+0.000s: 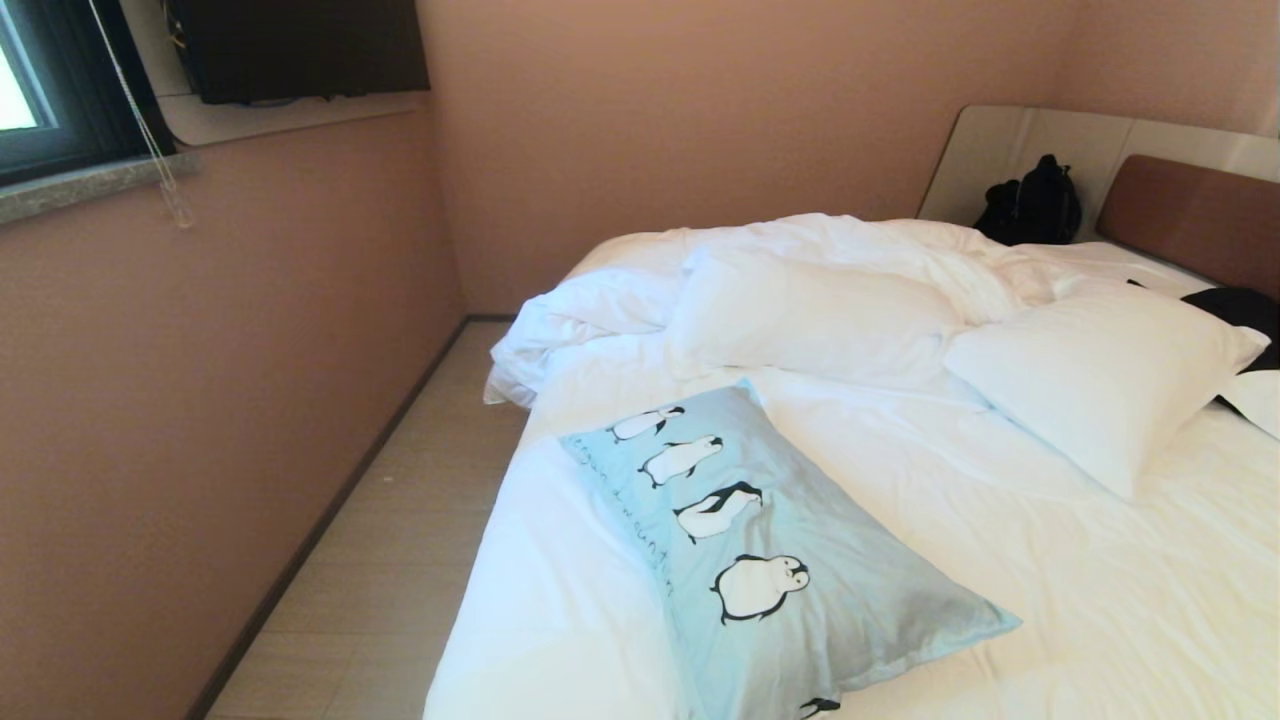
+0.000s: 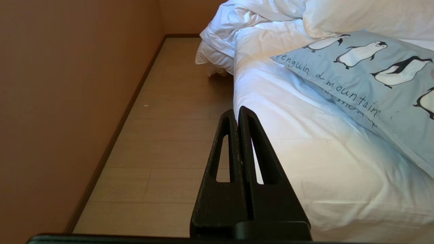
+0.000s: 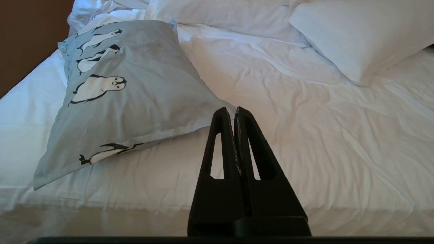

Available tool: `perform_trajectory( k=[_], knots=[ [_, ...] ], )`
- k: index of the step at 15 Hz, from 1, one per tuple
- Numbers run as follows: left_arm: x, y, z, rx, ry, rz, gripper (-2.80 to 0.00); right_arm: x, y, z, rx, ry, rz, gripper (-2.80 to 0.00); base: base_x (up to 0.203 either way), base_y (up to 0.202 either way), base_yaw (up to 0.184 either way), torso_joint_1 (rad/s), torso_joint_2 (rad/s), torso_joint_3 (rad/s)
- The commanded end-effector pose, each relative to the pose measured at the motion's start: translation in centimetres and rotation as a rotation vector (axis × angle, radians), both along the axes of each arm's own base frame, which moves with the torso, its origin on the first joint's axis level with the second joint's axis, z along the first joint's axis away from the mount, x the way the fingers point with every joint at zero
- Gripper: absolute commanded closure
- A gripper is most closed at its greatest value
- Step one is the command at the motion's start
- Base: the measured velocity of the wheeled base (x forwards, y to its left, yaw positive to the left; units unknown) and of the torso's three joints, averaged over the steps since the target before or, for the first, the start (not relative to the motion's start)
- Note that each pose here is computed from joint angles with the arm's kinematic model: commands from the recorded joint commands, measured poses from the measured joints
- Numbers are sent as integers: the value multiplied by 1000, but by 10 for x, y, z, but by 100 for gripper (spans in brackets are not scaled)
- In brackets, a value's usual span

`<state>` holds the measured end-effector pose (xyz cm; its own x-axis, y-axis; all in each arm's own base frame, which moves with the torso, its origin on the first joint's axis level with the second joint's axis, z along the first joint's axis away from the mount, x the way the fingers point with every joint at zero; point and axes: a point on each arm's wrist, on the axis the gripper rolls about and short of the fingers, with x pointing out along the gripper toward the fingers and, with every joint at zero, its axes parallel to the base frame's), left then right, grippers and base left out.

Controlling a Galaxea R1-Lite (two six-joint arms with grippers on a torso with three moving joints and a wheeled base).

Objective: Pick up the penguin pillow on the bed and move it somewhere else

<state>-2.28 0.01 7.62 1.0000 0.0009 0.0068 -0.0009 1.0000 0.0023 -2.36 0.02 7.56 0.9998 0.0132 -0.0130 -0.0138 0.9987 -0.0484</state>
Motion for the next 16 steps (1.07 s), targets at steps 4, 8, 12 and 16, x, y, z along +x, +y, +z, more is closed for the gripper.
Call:
perform_trajectory(
  k=[4,8,12,16],
  knots=[
    [0,0,0,0,-1,1,0,0,0,0,-1,0,1,0,0,0,0,0,0,0],
    [0,0,0,0,0,1,0,0,0,0,1,1,1,0,0,0,0,0,0,0],
    [0,0,0,1,-1,1,0,0,0,0,-1,-1,1,0,0,0,0,0,0,0],
    [0,0,0,0,-1,1,0,0,0,0,1,-1,1,0,0,0,0,0,0,0]
  ],
)
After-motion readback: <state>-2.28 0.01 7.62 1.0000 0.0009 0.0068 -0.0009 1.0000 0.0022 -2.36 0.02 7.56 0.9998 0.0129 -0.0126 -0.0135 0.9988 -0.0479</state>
